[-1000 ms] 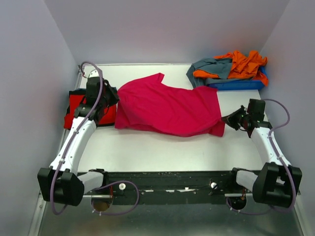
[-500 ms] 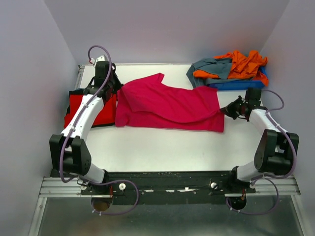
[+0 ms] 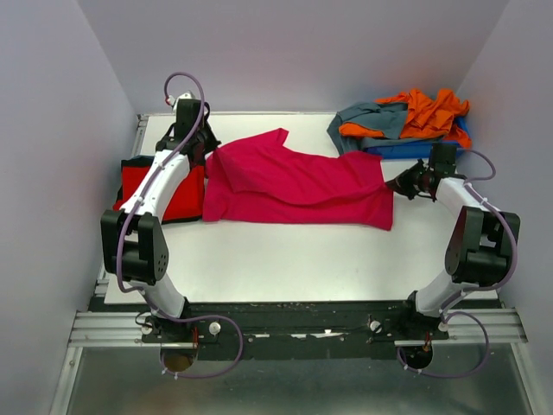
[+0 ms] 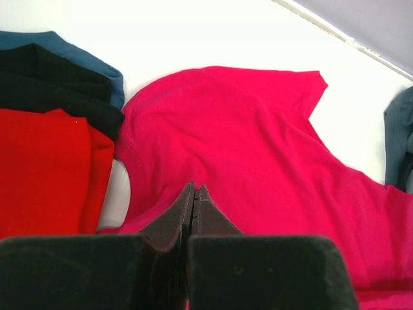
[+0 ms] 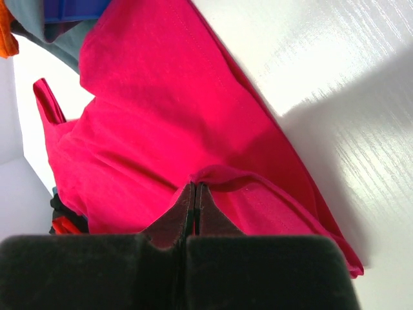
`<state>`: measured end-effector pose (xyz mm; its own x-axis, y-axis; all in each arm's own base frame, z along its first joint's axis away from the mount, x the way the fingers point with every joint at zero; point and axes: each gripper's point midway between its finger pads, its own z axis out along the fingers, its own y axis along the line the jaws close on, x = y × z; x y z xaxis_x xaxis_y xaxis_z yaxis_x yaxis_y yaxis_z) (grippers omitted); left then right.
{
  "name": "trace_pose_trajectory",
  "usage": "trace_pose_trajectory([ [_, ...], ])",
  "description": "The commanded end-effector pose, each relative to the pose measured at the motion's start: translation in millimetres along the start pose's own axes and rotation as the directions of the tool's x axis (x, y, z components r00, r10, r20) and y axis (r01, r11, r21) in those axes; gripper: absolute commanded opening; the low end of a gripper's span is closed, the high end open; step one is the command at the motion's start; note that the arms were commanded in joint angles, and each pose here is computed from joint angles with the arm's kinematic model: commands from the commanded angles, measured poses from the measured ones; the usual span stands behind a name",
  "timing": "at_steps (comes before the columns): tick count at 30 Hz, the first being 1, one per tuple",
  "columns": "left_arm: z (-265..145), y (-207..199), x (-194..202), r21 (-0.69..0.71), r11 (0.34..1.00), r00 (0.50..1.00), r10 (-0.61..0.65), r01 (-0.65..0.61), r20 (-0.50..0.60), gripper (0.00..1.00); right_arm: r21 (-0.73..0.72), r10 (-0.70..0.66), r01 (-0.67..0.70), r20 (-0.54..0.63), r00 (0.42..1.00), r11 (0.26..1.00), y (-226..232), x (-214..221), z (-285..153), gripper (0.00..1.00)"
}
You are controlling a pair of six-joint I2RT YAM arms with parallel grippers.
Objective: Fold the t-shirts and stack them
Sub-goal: Fold the flattened tshirt in 1/3 of the way
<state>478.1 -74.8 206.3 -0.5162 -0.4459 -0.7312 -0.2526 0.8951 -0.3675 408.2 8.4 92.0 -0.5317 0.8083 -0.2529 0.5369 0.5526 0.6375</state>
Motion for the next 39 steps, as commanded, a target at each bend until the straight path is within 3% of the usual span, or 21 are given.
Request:
trace_pose_trajectory([
  [1, -1, 9, -21, -0.050, 0.999, 0.998, -0.012, 0.015, 0.055, 0.00, -0.014, 0.013, -0.013, 0.011, 1.000, 1.000, 6, -9, 4, 0.01],
  [19, 10, 15, -32, -0.049, 0.998, 0.997, -0.045, 0.049, 0.068, 0.00, 0.004, -0.005, 0.005, 0.028, 1.000, 1.000, 8, -19, 7, 0.01],
  [21, 21, 8, -28, -0.020, 0.998, 0.997, -0.059, 0.060, 0.045, 0.00, 0.007, -0.016, 0.016, 0.013, 1.000, 1.000, 10, -18, 7, 0.14],
  [22, 26, 5, -25, -0.005, 0.998, 0.998, -0.059, 0.059, 0.023, 0.00, 0.014, -0.015, 0.015, 0.010, 1.000, 1.000, 9, -18, 7, 0.28],
  [23, 32, 2, -22, -0.001, 0.998, 0.998, -0.060, 0.060, 0.000, 0.00, 0.018, -0.013, 0.013, 0.005, 1.000, 1.000, 7, -15, 5, 0.34],
  [26, 42, -2, -15, 0.012, 0.998, 0.997, -0.055, 0.055, -0.047, 0.22, 0.021, -0.011, 0.010, 0.030, 0.999, 1.000, 0, -9, -4, 0.40],
  [27, 41, -3, -16, 0.017, 0.998, 0.997, -0.056, 0.057, -0.045, 0.33, 0.026, -0.010, 0.008, 0.044, 0.999, 1.000, -3, -6, -9, 0.45],
  [28, 39, -5, -16, 0.029, 0.998, 0.997, -0.059, 0.060, -0.042, 0.44, 0.036, -0.015, 0.013, 0.050, 0.999, 0.999, -8, -2, -13, 0.45],
  [31, 26, -8, -17, 0.053, 0.996, 0.997, -0.070, 0.072, -0.025, 0.65, 0.029, -0.022, 0.020, 0.058, 0.998, 0.999, -21, 14, -25, 0.46],
  [39, -41, -16, 17, 0.113, 0.990, 0.996, -0.087, 0.084, 0.016, 0.67, 0.008, -0.015, 0.014, 0.045, 0.999, 1.000, -62, 69, -45, 0.46],
])
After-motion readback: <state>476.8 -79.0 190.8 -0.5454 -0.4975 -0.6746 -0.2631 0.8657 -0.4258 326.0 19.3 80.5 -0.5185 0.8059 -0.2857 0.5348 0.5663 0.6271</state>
